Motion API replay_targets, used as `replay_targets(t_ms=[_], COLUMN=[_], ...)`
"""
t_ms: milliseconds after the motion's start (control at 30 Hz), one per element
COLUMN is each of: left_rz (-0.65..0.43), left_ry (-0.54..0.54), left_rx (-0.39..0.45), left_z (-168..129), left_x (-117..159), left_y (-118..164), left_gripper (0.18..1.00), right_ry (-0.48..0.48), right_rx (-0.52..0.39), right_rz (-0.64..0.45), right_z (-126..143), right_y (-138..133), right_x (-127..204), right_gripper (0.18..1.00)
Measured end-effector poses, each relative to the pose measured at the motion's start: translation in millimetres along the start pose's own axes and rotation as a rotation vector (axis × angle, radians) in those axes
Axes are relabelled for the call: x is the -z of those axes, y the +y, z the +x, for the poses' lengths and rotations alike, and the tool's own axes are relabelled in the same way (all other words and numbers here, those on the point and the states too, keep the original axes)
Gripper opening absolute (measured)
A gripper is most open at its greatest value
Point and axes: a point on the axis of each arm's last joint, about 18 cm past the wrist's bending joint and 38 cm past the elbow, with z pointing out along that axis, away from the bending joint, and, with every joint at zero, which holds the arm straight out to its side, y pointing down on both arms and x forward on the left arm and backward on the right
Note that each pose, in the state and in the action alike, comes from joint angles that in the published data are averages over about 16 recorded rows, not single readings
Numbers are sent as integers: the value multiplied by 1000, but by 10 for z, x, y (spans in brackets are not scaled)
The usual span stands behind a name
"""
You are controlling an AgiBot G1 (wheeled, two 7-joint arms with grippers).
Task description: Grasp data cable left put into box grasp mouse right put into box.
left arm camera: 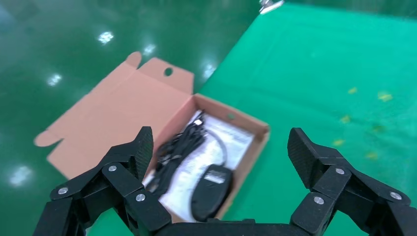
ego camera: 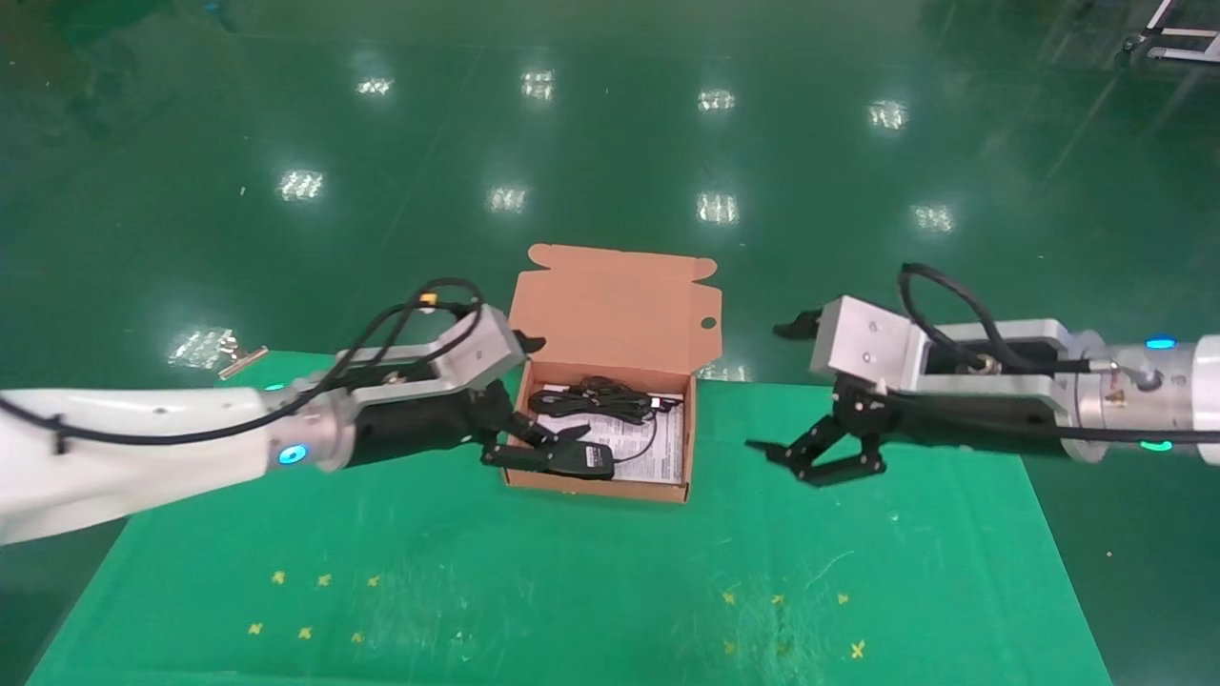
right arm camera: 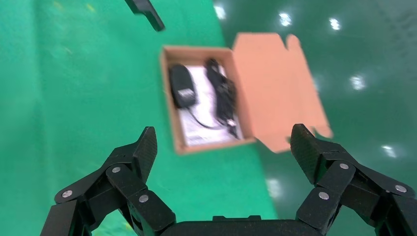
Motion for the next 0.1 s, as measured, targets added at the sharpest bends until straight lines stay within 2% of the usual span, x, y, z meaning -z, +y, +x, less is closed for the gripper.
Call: replay_targets(t_ms=[100], left_rz=[14], left_ry=[12], left_rx=[17], left_z=[19], left_x=[58], left_y=[0], left_gripper=[994], right_ry=[-15], right_rx=[-18], right_rz=[18], right_z=[-43], right_y=[0], right_x=[10], right_gripper=[1000])
